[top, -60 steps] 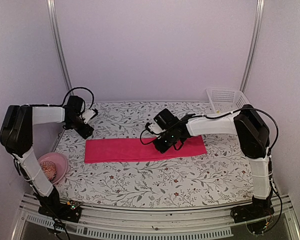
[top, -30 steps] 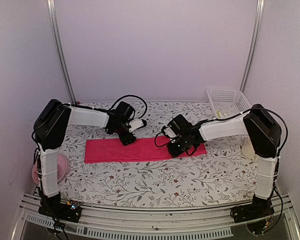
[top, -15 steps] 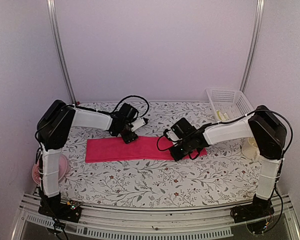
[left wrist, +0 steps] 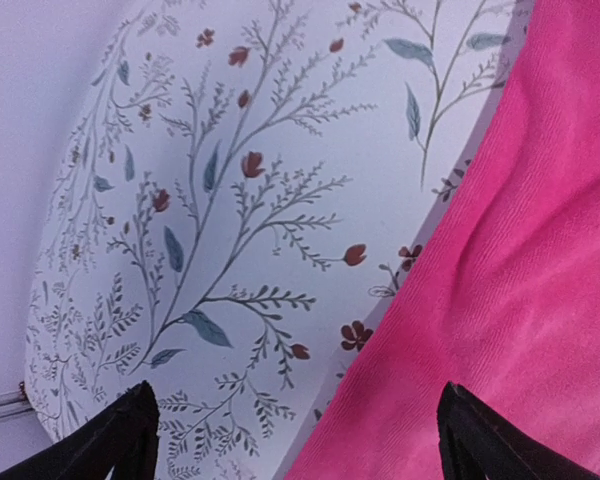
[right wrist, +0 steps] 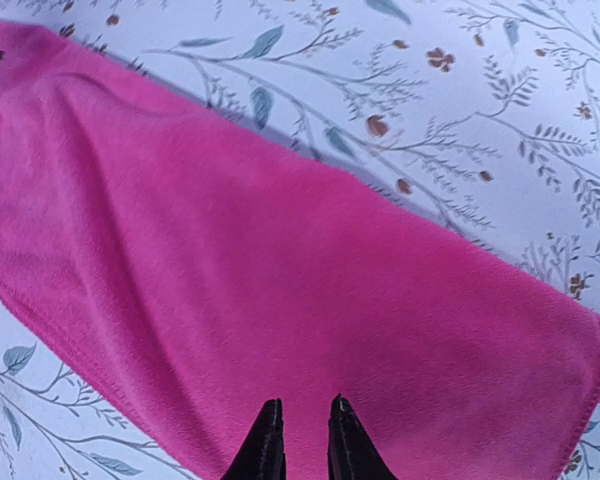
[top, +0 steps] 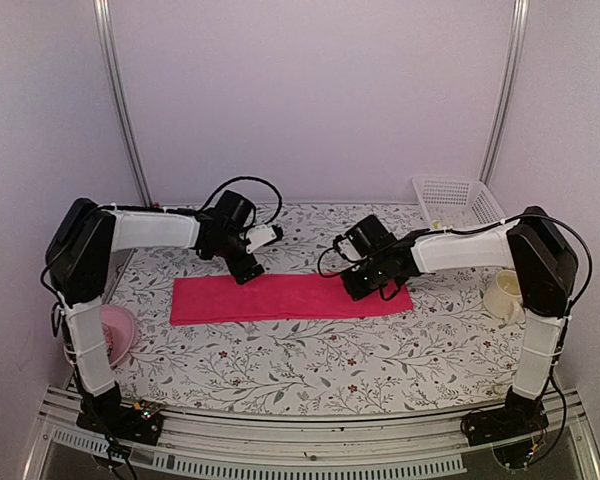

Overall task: Roll the towels
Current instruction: Adjust the towel at the center of the board.

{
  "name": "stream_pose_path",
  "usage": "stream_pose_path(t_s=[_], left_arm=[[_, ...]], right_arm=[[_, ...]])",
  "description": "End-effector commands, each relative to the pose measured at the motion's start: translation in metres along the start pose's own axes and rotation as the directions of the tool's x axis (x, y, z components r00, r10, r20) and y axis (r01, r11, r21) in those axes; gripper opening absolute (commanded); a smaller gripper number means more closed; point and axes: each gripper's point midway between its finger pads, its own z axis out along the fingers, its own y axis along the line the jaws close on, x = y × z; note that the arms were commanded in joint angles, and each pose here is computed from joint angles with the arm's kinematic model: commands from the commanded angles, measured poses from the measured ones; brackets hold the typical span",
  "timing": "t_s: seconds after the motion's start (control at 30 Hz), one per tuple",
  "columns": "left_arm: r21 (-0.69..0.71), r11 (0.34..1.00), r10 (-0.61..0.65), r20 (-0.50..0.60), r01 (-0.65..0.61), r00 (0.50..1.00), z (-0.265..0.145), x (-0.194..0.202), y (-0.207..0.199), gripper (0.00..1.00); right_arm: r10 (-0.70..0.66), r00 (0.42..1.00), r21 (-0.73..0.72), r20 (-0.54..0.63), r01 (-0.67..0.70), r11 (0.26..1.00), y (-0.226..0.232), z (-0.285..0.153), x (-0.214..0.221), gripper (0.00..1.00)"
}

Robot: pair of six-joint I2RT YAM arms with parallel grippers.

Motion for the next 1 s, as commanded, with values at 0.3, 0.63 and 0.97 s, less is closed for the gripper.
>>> stream_pose_path(t_s=[0.3,0.63,0.97], left_arm=[[0.089,0.988,-0.114,-0.120,0.125,0.986,-0.041,0.100,-0.001,0.93],[0.109,0.975,-0.163,-0.252,0.196,0.954,-0.035,0.172,-0.018,0.91],[0.209,0.955,-0.139,-0.305,0.209,0.942,-0.038,0.194,-0.050,0.97]], right_arm=[[0.076,0.997,0.168,-0.024,-0.071,0.983,-0.079,0.004,0.003,0.14],[0.150,0.982,0.191,-0.112,-0.127,0.973,-0.106,0.018,0.040,0.14],[0.199,0.970,0.226,-0.141,-0.164,0.960,-0.135,0.021,0.052,0.14]])
